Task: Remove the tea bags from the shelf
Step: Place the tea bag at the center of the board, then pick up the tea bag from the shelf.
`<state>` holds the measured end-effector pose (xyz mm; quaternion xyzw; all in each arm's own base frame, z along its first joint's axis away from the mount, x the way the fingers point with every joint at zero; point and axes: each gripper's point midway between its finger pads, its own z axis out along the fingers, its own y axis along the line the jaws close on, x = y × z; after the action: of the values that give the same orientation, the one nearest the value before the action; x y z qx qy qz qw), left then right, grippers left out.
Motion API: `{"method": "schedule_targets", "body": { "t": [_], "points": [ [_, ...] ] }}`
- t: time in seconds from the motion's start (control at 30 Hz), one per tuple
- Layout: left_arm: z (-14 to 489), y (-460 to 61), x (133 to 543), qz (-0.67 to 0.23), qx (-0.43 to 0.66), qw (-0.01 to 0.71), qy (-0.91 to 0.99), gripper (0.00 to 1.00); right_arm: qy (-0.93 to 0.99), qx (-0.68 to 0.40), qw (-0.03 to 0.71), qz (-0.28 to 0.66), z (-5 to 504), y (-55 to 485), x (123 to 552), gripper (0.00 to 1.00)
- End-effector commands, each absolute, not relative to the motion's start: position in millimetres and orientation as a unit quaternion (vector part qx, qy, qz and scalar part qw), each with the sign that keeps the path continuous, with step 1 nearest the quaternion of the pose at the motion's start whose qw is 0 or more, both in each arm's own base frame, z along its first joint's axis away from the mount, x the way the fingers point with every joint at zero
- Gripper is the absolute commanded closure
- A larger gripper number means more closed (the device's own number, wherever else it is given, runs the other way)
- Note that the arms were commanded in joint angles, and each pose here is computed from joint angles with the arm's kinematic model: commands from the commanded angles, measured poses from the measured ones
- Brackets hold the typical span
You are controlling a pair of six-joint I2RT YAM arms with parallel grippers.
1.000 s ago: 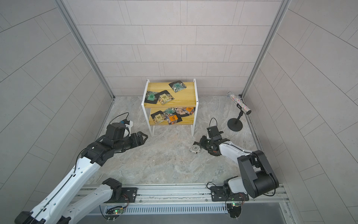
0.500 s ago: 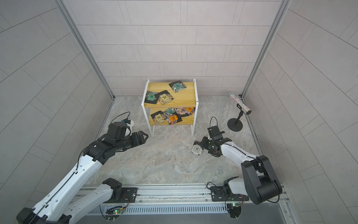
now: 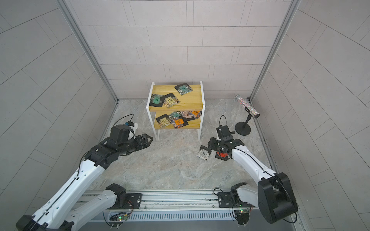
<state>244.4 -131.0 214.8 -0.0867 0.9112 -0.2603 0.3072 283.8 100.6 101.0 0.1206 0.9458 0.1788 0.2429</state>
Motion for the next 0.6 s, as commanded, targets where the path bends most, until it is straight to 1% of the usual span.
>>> {"method": "schedule_targets", "body": {
  "t": [0.0,0.2,0.27,0.37,0.4,0.57],
  "points": [
    [234.9,-129.5,243.8,-0.259,-0.073,0.33,0.905,0.2,0.948,0.098,0.255,0.165,122.7,97.3,278.0,0.47],
    [253.5,-128.7,244.5,-0.259,-0.07,0.342,0.9,0.2,0.943,0.06,0.285,0.161,164.0,102.6,273.8,0.46],
    [261.6,-128.8,245.6,-0.259,-0.069,0.347,0.899,0.2,0.94,0.046,0.296,0.164,179.6,106.8,272.1,0.44],
    [276.8,-128.8,247.7,-0.258,-0.066,0.358,0.895,0.2,0.933,0.021,0.317,0.168,205.4,114.8,269.9,0.43],
    [280.6,-129.6,248.0,-0.26,-0.065,0.359,0.894,0.2,0.93,0.012,0.327,0.168,215.2,117.4,270.0,0.41],
    [301.6,-133.0,252.3,-0.262,-0.061,0.364,0.892,0.19,0.917,-0.033,0.359,0.169,260.6,133.6,267.0,0.38]
  ]
}}
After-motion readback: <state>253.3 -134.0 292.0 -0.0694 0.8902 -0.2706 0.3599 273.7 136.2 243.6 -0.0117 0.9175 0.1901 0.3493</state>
